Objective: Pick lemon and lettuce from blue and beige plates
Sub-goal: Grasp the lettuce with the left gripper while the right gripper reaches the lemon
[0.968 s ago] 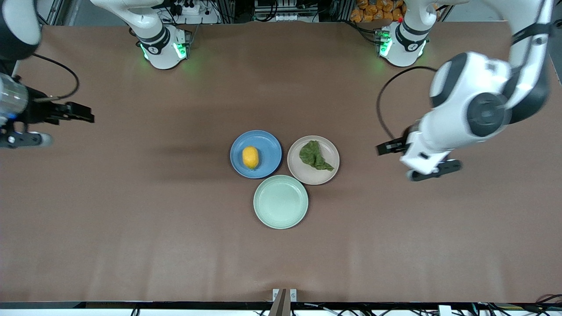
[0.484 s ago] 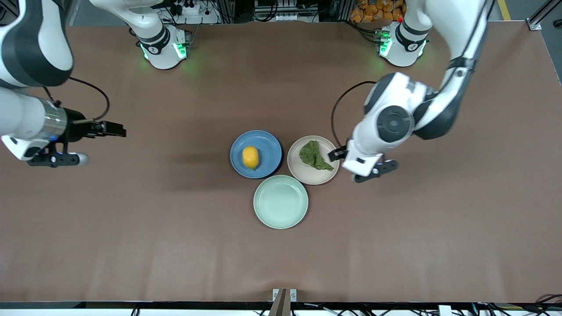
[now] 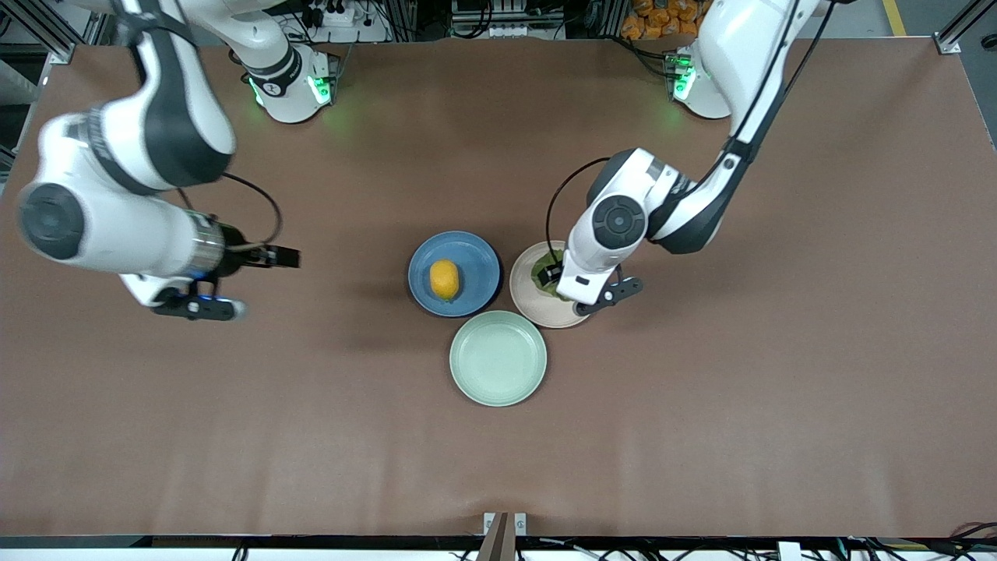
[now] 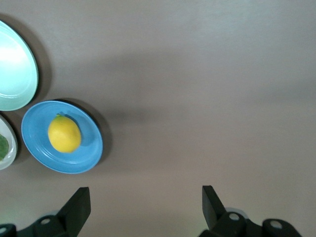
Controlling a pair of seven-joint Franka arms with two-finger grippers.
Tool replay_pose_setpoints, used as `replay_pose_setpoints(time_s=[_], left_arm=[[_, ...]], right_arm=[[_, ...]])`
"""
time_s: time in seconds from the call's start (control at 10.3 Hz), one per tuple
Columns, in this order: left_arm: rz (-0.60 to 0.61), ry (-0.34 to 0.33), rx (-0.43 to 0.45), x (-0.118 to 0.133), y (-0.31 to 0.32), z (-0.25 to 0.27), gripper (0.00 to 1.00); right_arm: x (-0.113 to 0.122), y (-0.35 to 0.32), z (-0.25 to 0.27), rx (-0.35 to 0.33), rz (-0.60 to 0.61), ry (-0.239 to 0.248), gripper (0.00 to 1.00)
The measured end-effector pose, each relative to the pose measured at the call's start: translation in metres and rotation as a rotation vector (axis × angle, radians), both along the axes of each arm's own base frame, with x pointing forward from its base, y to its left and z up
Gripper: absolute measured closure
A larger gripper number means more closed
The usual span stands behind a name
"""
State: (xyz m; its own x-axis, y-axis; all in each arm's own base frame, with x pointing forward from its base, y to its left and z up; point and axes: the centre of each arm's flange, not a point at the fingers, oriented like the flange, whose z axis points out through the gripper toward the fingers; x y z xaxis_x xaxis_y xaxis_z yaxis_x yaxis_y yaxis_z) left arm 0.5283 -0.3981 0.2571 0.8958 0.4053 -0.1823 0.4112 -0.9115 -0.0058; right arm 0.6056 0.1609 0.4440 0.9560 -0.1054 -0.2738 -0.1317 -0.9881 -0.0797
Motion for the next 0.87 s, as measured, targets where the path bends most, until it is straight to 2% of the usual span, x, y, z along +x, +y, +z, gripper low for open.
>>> replay_pose_setpoints(time_s=[0.29, 0.58, 0.77, 0.87], left_arm=[[0.025, 0.003, 0.002, -0.015, -0.022, -0.049, 0.01], [0.004, -0.007, 0.045, -0.020, -0.023, -0.069, 0.12], [-0.008, -0.010, 0.064, -0.020, -0.021, -0.077, 0.20], [-0.010, -0.008, 0.066, -0.021, -0.021, -0.080, 0.34]], right_arm=[[-0.003, 0.065, -0.040, 0.002, -0.047, -0.049, 0.00], [-0.021, 0.123, -0.100, 0.000, -0.104, -0.085, 0.00], [-0.030, 0.159, -0.135, -0.007, -0.127, -0.102, 0.00], [-0.036, 0.174, -0.150, -0.015, -0.129, -0.110, 0.00]])
